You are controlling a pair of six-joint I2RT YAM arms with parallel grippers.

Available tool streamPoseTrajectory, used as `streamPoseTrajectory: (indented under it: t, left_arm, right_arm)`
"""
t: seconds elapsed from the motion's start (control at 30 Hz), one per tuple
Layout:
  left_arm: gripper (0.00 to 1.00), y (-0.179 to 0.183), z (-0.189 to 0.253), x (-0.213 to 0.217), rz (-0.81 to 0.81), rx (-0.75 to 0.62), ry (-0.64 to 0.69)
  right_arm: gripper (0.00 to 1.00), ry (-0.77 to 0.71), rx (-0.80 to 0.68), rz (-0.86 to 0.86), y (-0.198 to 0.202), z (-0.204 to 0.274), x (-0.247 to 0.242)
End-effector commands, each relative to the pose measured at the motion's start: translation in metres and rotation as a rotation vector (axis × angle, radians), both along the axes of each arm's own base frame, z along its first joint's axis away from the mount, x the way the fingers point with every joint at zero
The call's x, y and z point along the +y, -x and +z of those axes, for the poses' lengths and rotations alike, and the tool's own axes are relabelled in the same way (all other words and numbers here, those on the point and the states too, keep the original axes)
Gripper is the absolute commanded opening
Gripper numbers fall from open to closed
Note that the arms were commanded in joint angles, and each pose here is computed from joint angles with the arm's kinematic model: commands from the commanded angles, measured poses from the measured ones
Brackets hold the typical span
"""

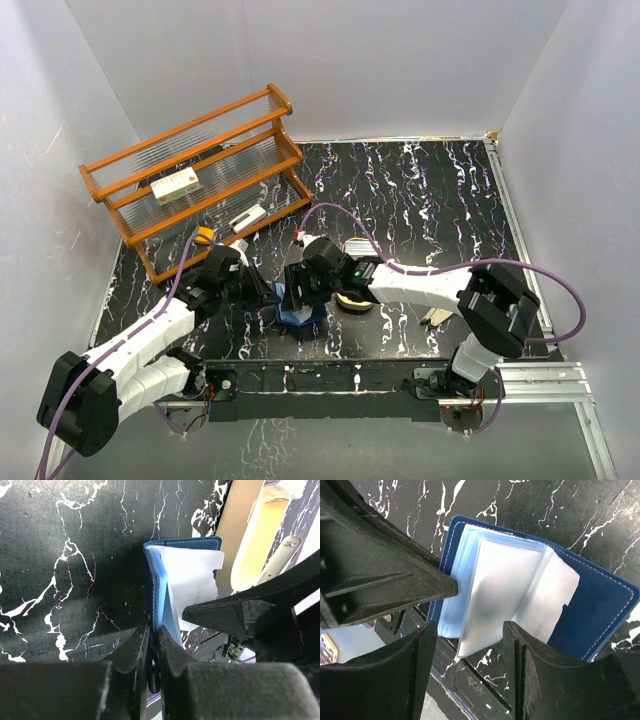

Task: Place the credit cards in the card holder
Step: Open the card holder at the center of the board.

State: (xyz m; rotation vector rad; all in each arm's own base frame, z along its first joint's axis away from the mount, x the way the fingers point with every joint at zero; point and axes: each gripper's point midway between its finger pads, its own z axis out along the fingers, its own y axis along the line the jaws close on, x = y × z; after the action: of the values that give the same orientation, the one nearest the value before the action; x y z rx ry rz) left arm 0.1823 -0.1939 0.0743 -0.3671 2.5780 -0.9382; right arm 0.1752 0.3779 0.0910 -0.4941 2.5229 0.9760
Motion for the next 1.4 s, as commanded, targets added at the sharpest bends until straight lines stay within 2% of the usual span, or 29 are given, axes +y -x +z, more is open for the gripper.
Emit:
streamPoseTrajectory:
  t: [0.0,0.43,0.63,0.9,1.17,1.37]
  left_arm:
    - [0.07,-0.004,0.014,-0.003,0.003,-0.024,0.023]
    - [0.07,-0.005,0.013,-0.003,-0.001,-0.025,0.021]
    - [0.12,-0.004,0.015,-0.004,0.0,-0.023,0.031]
    - [0.09,-0.005,0.016,-0.004,0.001,-0.029,0.033]
    - [0.17,-0.003,0.01,-0.004,0.001,-0.014,0.027]
    - [0.02,-0.003,0.009,-0.002,-0.002,-0.019,0.019]
  right_arm:
    - [0.52,-0.055,-0.018,0.004,-0.006,0.005,0.015]
    - [0.46,-0.016,-0.009,-0.023,-0.007,-0.015,0.008]
    - [0.46,0.003,-0.012,-0.033,-0.008,-0.021,0.005]
    - [0.46,0.043,-0.023,-0.054,-0.011,-0.029,-0.003]
    - [0.46,0.06,-0.033,-0.071,-0.014,-0.033,-0.006]
    - [0.5,0.03,-0.036,-0.071,-0.014,-0.021,-0.002]
